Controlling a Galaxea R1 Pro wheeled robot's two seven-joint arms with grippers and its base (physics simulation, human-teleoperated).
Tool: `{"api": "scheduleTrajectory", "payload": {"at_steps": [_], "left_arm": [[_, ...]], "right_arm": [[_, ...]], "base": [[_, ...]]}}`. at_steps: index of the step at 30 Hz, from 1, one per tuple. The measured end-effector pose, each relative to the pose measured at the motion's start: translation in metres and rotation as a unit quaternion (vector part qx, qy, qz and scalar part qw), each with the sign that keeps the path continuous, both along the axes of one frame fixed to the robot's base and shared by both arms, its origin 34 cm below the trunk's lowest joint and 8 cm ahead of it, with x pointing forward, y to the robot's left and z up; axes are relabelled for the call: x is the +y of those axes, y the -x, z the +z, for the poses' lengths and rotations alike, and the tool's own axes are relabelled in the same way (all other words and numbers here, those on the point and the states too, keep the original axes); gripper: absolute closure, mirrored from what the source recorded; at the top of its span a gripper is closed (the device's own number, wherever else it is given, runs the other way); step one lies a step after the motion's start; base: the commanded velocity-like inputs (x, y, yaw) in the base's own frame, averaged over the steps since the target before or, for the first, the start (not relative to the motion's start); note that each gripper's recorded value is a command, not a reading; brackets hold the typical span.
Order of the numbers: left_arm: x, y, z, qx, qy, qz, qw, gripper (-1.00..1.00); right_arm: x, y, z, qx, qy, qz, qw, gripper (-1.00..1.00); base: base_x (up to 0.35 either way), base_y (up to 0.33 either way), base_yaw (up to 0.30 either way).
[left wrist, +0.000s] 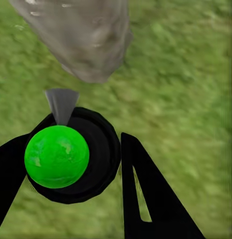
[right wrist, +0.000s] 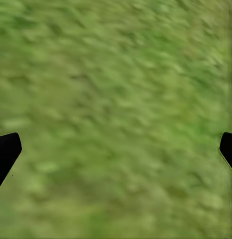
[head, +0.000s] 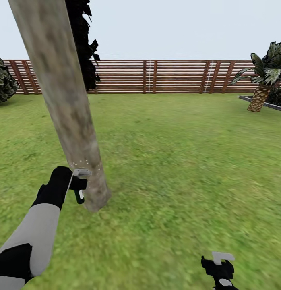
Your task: In the garden, pick up the pesticide atomizer on the floor and spray pesticide onto both trees until each tree trunk is fully covered.
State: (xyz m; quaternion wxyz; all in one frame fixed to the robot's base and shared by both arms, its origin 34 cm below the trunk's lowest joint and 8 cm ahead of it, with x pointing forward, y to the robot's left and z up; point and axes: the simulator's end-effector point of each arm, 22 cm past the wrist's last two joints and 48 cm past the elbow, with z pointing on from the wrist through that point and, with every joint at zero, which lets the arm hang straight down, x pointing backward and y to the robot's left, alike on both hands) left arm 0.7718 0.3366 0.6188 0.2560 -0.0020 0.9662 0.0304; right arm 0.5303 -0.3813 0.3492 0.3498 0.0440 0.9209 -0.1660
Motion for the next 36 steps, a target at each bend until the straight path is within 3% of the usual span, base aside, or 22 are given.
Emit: {"api": "scheduleTrajectory", "payload": {"at_steps": [9,22,36], "left_arm": [[0.0012,0.0000,0.0004,-0.001,0.000,0.002,1.0000,1.00],[0.0019,0.0001,0.0006,0.000,-0.002,0.002,1.0000,1.00],[0.0035,0.0001,0.0009,-0.001,-0.003,0.003,1.0000,1.00]], "right_arm": [[0.0011,-0.0001,-0.0002,0.000,-0.001,0.000,1.0000,-1.00],[0.0013,-0.0001,-0.0001,0.000,-0.001,0.000,1.0000,-1.00],[-0.0001,0.0000,0.0001,0.000,0.000,0.000,1.0000,-1.00]], "base": [[0.000,-0.273,0.023],[0.016,-0.273,0.236],[0.110,-0.273,0.008]]}}
